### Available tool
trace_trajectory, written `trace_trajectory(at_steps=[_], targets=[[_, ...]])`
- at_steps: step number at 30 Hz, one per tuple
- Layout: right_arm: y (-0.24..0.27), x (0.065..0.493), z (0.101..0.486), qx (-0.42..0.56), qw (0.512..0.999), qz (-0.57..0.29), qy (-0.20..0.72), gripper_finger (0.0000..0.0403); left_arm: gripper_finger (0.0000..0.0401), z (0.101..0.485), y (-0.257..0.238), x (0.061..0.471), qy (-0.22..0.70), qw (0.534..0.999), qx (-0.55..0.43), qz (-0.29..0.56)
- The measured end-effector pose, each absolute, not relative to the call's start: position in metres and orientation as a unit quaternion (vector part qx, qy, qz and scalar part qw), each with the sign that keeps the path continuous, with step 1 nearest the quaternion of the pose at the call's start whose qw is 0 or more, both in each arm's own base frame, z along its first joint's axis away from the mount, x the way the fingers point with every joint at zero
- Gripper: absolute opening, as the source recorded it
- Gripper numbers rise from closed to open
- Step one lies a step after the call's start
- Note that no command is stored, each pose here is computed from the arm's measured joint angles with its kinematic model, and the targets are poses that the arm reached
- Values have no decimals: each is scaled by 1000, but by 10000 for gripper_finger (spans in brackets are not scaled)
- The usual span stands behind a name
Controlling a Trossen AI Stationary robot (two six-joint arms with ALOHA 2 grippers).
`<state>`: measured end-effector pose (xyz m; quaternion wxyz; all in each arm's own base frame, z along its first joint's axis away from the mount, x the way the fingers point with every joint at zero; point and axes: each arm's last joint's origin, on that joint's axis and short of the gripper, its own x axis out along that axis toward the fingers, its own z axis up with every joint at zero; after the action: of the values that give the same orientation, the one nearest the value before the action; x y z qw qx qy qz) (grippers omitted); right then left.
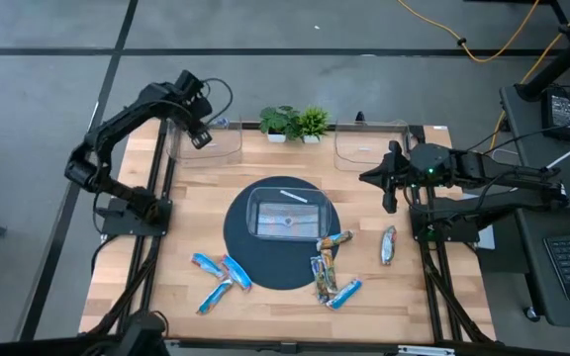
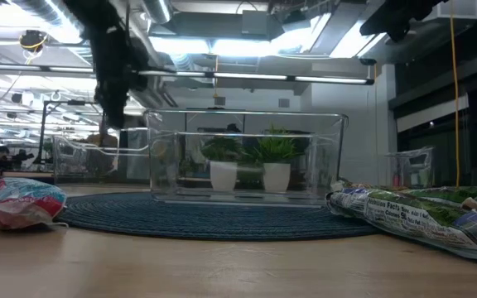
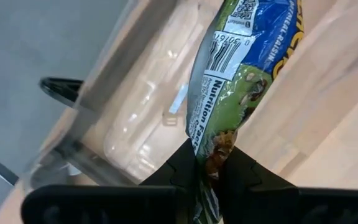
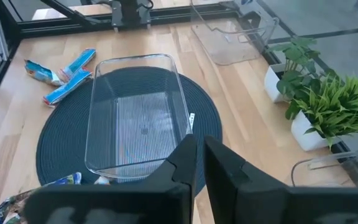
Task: Pick and place Granola Bars by type
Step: Put the blue granola bar into the top left transparent bin
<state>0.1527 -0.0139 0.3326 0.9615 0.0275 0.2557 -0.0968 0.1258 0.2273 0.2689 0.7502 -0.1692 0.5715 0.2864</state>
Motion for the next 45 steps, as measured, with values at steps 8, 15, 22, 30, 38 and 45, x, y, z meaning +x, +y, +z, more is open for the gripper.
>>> trace_trajectory(at_steps=[8, 15, 22, 30, 38, 45], targets=[[-14, 153, 333, 28, 961, -97, 256, 32, 33, 232, 237, 127, 588, 732, -195, 283], [-14, 153, 333, 28, 961, -97, 255, 32, 33, 212, 243, 130, 599, 724, -203, 275], [-14, 153, 333, 30, 961, -98, 255, 32, 33, 198, 249, 132, 620, 706, -205, 275], [-14, 153, 333, 29, 961, -97, 255, 32, 33, 181, 255, 136, 633, 692, -220, 266], [-14, 153, 333, 28, 962, -97, 255, 32, 33, 176, 258, 137, 633, 690, -227, 270], [-14, 153, 333, 28, 961, -97, 256, 32, 33, 176, 260, 139, 620, 698, -225, 279]])
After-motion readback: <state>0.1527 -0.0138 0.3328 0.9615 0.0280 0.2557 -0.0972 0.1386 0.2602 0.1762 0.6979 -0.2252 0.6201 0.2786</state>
